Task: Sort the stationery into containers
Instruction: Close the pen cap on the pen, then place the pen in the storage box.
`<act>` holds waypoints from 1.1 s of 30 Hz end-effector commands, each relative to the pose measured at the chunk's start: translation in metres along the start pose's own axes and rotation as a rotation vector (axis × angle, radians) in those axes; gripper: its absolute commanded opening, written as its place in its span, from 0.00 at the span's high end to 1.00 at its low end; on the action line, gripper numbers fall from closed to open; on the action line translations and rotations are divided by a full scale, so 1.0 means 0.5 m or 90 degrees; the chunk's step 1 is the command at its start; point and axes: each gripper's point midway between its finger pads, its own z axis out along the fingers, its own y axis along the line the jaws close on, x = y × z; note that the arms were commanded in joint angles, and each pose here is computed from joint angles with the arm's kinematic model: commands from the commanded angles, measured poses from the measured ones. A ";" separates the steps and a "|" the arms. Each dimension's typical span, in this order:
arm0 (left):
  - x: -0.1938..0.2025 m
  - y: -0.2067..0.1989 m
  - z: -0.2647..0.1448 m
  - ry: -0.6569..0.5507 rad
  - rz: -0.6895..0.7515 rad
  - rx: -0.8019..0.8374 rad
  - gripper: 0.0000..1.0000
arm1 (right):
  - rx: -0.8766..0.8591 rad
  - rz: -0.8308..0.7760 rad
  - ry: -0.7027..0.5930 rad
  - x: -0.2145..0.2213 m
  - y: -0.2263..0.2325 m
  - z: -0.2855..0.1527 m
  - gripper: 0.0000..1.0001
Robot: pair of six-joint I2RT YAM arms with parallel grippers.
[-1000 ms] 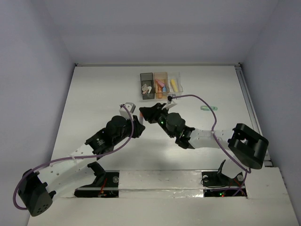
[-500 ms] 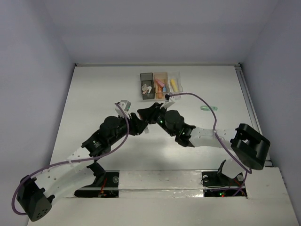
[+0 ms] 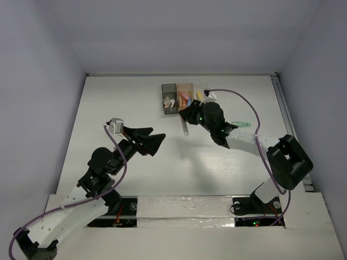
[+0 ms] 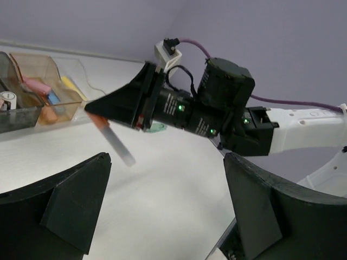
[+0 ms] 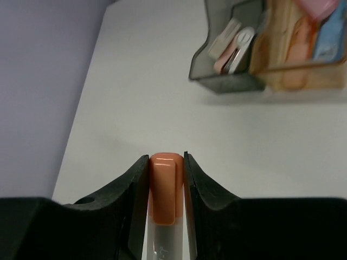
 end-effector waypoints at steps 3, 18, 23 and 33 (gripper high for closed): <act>0.011 0.037 -0.016 -0.013 0.020 -0.037 0.16 | 0.034 -0.083 -0.070 -0.171 -0.045 0.036 1.00; 0.123 0.107 -0.012 0.030 0.029 -0.049 0.14 | 0.197 -0.227 0.032 -0.351 -0.311 0.235 1.00; 0.132 0.114 -0.006 0.033 0.039 -0.050 0.14 | 0.198 -0.209 0.044 -0.326 -0.335 0.263 1.00; 0.147 0.111 -0.002 0.049 0.041 -0.035 0.14 | 0.184 -0.186 0.042 -0.317 -0.328 0.263 0.47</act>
